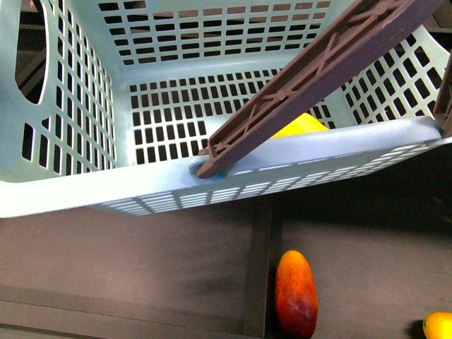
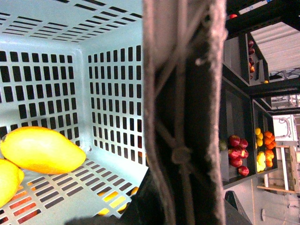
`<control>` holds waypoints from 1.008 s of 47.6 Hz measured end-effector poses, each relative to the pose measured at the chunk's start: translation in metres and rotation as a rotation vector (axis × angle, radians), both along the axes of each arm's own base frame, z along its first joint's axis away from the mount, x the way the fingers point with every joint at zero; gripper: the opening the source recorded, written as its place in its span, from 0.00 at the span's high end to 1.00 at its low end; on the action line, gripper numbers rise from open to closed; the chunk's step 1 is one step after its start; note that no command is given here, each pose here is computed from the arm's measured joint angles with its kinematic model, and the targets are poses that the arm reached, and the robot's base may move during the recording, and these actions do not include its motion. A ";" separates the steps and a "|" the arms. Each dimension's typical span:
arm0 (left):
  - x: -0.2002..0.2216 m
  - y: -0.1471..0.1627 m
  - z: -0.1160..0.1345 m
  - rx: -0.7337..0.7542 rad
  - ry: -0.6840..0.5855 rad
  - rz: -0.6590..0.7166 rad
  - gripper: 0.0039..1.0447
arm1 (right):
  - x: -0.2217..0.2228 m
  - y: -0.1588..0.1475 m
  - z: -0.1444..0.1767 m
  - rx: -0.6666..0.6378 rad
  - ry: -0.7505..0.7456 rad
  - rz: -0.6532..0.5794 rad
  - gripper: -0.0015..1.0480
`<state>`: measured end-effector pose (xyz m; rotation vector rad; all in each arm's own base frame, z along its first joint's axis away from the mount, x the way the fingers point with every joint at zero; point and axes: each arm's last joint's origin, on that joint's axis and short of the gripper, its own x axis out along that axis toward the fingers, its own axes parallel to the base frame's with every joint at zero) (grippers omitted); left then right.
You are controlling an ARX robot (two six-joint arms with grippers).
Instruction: Pick lemon and mango into basket
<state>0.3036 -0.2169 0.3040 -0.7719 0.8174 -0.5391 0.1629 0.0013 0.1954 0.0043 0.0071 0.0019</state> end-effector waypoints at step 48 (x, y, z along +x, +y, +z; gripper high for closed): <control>0.000 0.000 0.000 -0.003 0.003 -0.006 0.96 | -0.047 -0.001 -0.023 -0.001 -0.026 -0.001 0.98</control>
